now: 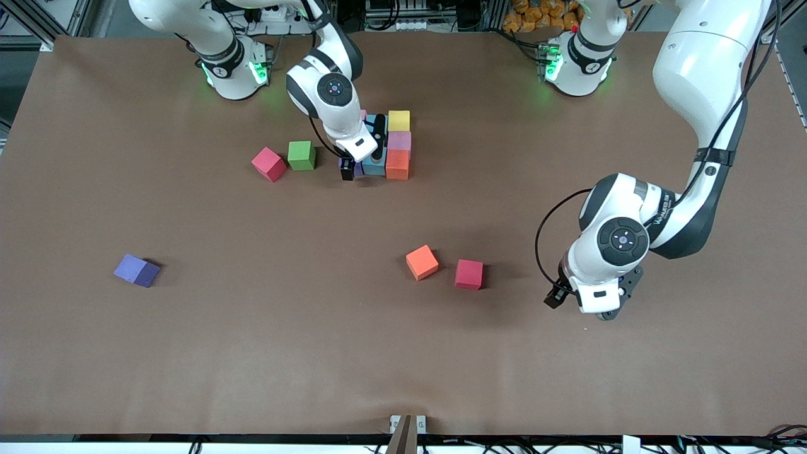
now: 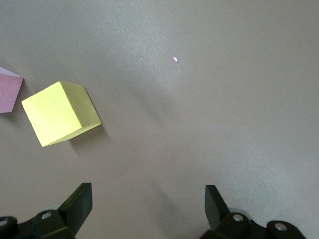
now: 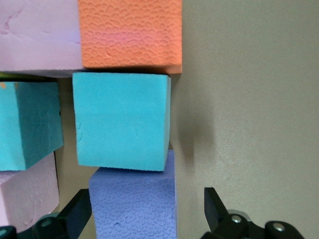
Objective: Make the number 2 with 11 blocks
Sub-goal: 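Open the right gripper and raise it from the purple cube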
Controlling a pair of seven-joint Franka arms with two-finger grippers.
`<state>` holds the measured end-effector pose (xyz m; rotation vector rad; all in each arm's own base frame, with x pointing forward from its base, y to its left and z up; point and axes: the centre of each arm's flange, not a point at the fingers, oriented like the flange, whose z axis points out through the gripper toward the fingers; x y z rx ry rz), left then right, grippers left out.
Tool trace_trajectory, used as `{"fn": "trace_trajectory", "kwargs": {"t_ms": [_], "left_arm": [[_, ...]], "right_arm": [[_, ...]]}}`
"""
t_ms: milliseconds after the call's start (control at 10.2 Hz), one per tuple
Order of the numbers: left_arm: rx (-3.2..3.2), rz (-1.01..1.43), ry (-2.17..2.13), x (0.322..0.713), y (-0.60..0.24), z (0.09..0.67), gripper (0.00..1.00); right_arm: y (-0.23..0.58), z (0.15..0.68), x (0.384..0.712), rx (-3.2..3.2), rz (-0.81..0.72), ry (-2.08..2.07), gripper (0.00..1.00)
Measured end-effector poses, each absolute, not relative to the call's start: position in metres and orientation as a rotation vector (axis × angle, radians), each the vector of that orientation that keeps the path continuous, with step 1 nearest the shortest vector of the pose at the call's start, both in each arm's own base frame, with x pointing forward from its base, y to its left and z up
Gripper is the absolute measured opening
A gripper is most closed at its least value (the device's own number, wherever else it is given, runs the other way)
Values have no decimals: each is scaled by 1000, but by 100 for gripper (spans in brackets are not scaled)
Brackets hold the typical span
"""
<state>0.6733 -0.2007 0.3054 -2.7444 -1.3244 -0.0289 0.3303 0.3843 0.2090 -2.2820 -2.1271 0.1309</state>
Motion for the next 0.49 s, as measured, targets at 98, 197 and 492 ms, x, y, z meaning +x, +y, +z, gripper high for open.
{"fn": "trace_trajectory", "kwargs": {"t_ms": [98, 197, 492], "left_arm": [[-2744, -29, -1325, 673, -201, 305, 100], [-2744, -29, -1325, 673, -201, 305, 100], [-2744, -29, -1325, 673, -201, 305, 100]], "right_arm": [[384, 212, 330, -2281, 129, -2126, 100], [384, 216, 330, -2280, 138, -2125, 100], [380, 231, 328, -2276, 199, -2115, 100]]}}
